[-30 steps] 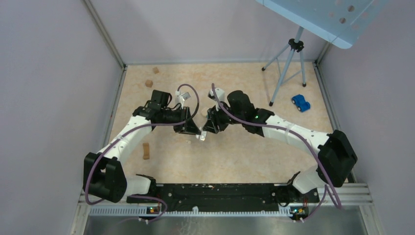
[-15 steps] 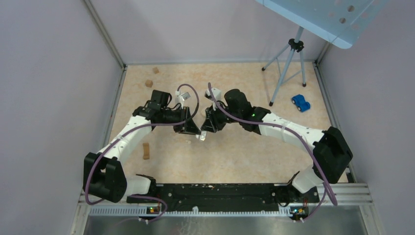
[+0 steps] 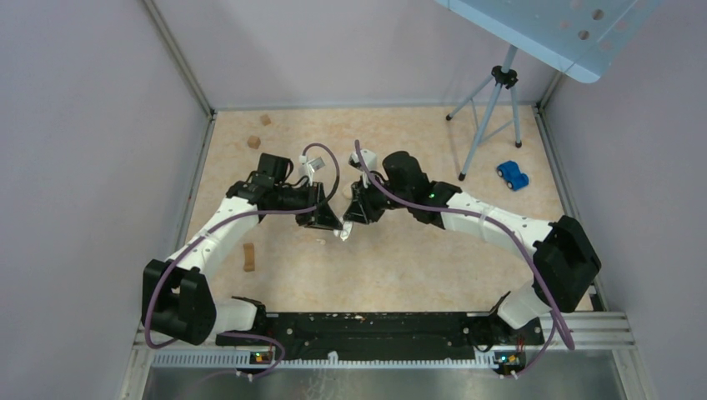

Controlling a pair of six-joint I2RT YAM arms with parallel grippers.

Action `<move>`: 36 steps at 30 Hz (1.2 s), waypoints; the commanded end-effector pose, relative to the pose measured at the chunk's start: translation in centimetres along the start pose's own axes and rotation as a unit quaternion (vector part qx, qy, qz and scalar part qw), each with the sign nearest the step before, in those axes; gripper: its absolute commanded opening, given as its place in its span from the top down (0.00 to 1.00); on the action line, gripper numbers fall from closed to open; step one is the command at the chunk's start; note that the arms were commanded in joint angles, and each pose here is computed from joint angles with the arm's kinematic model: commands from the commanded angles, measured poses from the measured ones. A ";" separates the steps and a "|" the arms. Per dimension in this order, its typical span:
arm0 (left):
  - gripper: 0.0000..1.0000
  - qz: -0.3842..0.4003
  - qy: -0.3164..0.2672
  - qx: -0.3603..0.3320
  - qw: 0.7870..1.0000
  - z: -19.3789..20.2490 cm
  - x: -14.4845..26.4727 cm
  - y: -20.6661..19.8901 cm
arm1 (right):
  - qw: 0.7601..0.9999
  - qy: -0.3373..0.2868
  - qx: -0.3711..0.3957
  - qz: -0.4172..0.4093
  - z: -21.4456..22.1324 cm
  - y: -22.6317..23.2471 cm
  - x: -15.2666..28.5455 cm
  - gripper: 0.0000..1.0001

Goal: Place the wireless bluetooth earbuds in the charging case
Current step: Adjust the right earbud in the right side groove of the charging case.

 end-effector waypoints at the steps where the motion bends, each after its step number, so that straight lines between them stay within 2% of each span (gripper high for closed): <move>1: 1.00 0.008 -0.016 -0.018 1.000 -1.2 0.3 -0.5 | 1.000 -0.011 0.008 -0.023 -0.1 0.8 0.5 0.78; 20: 1.00 0.006 -0.020 -0.006 1.000 -2.0 0.3 0.2 | 0.999 -0.026 -0.021 -0.001 1.2 0.4 0.6 0.92; 24: 1.00 0.002 -0.022 -0.003 1.000 -2.0 0.3 0.3 | 0.998 -0.036 -0.044 0.005 0.9 0.6 0.5 1.00; 36: 1.00 -0.008 -0.024 0.001 1.000 -1.9 0.3 0.7 | 0.984 -0.066 -0.153 0.067 0.0 1.3 1.2 1.00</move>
Point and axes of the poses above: each gripper's point midway between its finger pads, its own x axis back along the fingers, its own y axis along the line the jaws close on, z = x × y, the point moved 9 cm from there along x, back along the fingers, and after that the axes turned 7 degrees about -x, right-handed, at the moved point
